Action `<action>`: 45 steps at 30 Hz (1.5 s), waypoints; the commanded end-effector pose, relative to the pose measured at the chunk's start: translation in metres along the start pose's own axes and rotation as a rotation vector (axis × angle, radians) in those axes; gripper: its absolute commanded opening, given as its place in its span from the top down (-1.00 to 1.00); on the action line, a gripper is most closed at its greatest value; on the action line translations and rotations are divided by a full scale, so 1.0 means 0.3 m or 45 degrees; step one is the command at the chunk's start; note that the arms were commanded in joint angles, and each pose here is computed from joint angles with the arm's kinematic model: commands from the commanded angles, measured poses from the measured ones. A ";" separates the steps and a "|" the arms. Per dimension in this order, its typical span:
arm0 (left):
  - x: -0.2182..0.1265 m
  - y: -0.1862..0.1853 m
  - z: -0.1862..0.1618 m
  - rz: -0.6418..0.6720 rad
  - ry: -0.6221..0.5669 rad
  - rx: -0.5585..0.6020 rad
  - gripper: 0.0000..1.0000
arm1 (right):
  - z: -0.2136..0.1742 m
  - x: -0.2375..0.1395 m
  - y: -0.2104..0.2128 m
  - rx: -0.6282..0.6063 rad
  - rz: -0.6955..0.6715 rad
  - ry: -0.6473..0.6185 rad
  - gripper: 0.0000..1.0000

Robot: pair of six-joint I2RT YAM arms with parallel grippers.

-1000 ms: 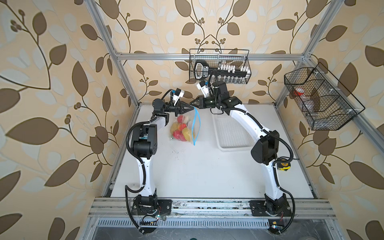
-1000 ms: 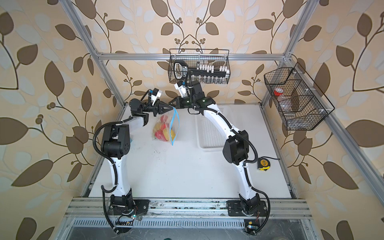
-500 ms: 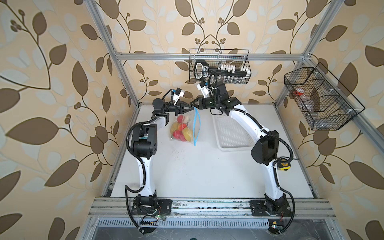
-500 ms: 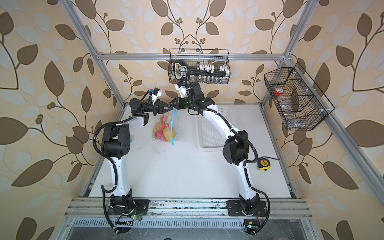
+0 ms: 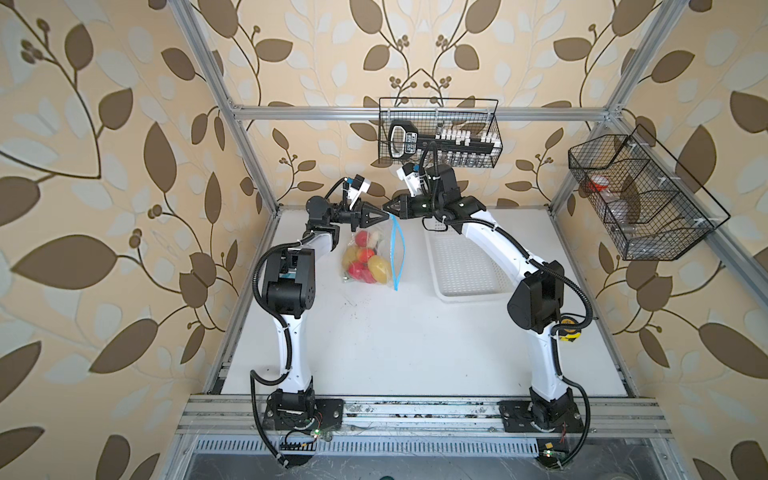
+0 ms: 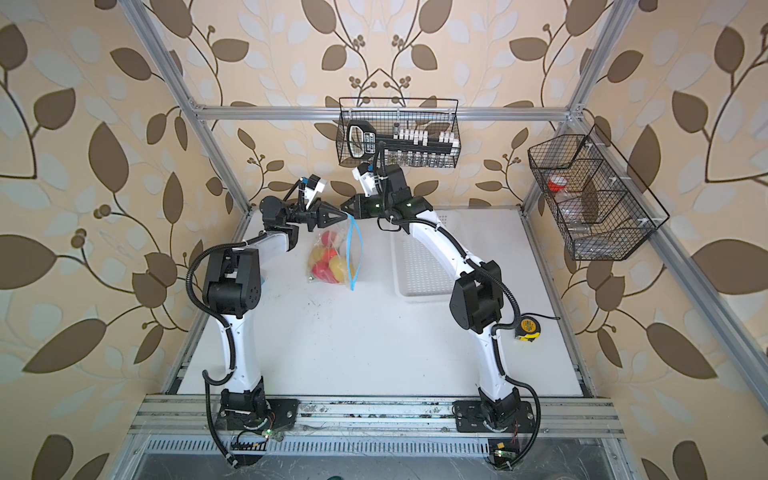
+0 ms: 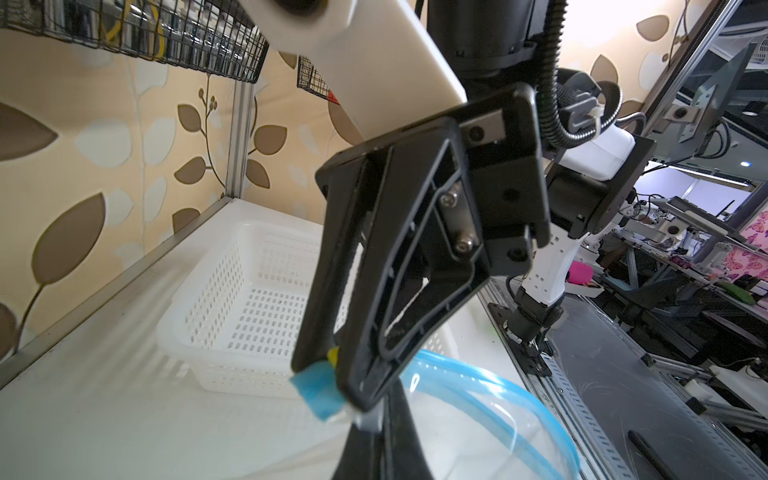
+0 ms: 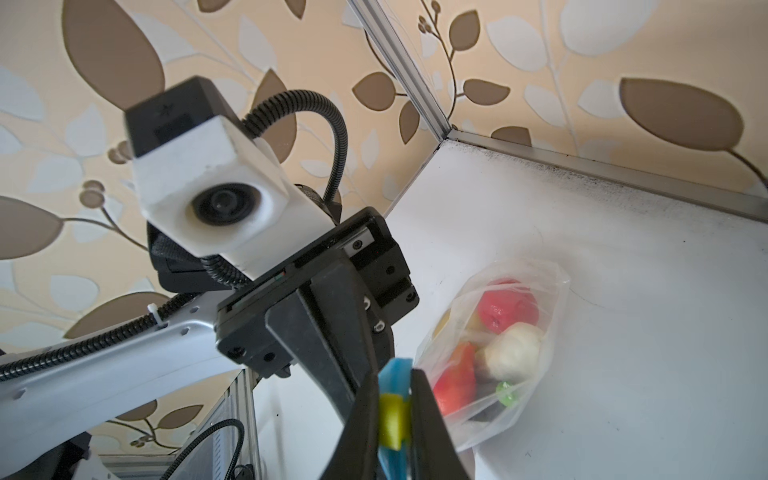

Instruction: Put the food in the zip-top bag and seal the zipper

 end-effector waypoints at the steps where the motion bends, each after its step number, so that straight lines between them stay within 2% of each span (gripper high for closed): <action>1: -0.001 -0.132 0.123 -0.006 0.019 0.233 1.00 | 0.030 -0.043 0.036 -0.003 0.035 -0.033 0.73; 5: -0.003 -0.124 0.132 -0.001 0.010 0.230 1.00 | 0.036 -0.058 0.047 0.003 0.048 -0.049 0.43; 9: -0.002 -0.123 0.138 0.001 0.001 0.235 1.00 | 0.038 -0.067 0.047 0.020 0.058 -0.059 0.37; 14: -0.003 -0.125 0.144 0.001 0.002 0.200 1.00 | 0.049 -0.074 0.054 0.034 0.088 -0.079 0.48; 25: -0.003 -0.127 0.136 -0.003 0.016 0.198 1.00 | 0.082 -0.068 0.070 0.053 0.147 -0.124 0.50; 27: -0.003 -0.126 0.136 -0.003 0.015 0.199 1.00 | 0.084 -0.064 0.070 0.053 0.150 -0.125 0.68; 32: -0.003 -0.128 0.140 -0.002 0.014 0.200 1.00 | 0.084 -0.065 0.065 0.057 0.144 -0.123 0.99; 43: -0.017 -0.124 0.167 0.000 0.044 0.195 1.00 | 0.067 -0.067 0.057 0.046 0.130 -0.102 1.00; 45: -0.021 -0.129 0.170 0.002 0.048 0.203 0.92 | 0.065 -0.067 0.054 0.045 0.129 -0.100 1.00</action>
Point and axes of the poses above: each gripper's point midway between its finger pads, its own x axis out along the fingers, its own y axis along the line the jaws close on, z = x × y, the point moved 1 cm from there along -x, back along the fingers, and after that the axes turned 10 degrees about -x, right-handed, at the moved point
